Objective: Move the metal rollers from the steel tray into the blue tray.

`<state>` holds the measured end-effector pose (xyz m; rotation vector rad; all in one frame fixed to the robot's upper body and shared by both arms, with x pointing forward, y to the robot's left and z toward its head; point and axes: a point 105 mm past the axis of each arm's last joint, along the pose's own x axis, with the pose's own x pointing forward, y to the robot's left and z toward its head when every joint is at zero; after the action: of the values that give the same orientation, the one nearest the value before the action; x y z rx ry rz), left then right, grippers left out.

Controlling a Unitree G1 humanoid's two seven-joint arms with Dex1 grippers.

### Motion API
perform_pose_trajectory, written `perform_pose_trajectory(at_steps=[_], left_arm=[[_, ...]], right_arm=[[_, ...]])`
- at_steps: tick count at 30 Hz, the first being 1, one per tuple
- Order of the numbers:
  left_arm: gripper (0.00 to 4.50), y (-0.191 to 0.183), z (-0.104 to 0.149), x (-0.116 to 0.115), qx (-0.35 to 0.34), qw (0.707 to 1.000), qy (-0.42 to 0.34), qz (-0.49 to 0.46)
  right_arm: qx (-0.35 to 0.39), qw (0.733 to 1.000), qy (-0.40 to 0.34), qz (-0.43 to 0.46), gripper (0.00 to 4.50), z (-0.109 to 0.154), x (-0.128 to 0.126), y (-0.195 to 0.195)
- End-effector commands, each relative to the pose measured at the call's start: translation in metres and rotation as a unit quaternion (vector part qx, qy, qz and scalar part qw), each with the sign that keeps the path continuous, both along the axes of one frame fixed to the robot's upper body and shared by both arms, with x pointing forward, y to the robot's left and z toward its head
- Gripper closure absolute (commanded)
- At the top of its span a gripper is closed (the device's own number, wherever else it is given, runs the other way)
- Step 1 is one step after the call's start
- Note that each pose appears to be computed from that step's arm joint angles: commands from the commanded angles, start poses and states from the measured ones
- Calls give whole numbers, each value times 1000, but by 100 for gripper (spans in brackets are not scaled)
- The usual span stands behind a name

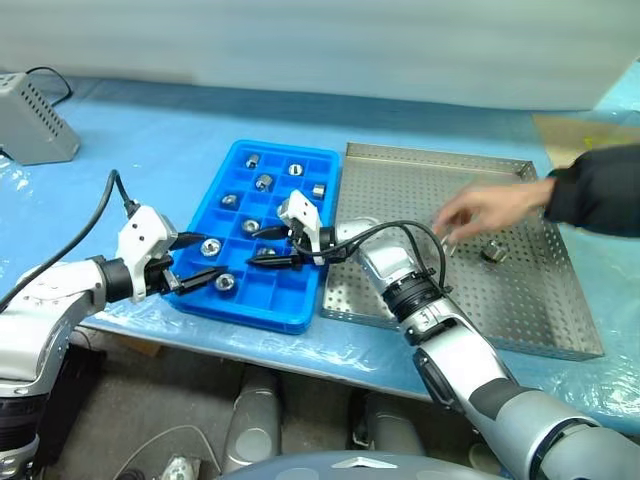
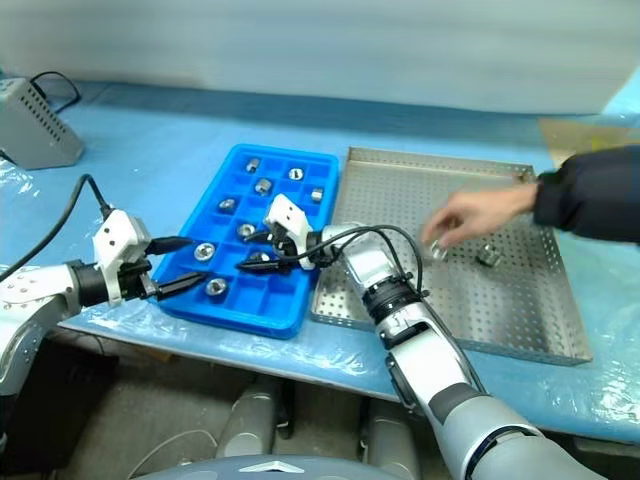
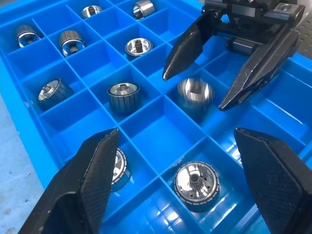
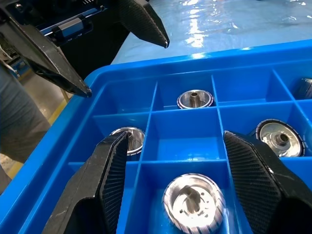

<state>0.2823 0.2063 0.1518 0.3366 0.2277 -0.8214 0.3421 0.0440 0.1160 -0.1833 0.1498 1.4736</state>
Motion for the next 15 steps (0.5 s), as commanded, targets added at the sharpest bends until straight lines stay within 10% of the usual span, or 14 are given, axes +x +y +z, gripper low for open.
perform_pose_trajectory(at_steps=[1,15], left_arm=[[50,-9,8,5,-2,1000,-19,-25],[50,-64,7,44,-25,991,-27,-132]], right_arm=[[23,999,-26,-13,130,18,5,-8],[33,986,-81,-143,130,51,22,-87]])
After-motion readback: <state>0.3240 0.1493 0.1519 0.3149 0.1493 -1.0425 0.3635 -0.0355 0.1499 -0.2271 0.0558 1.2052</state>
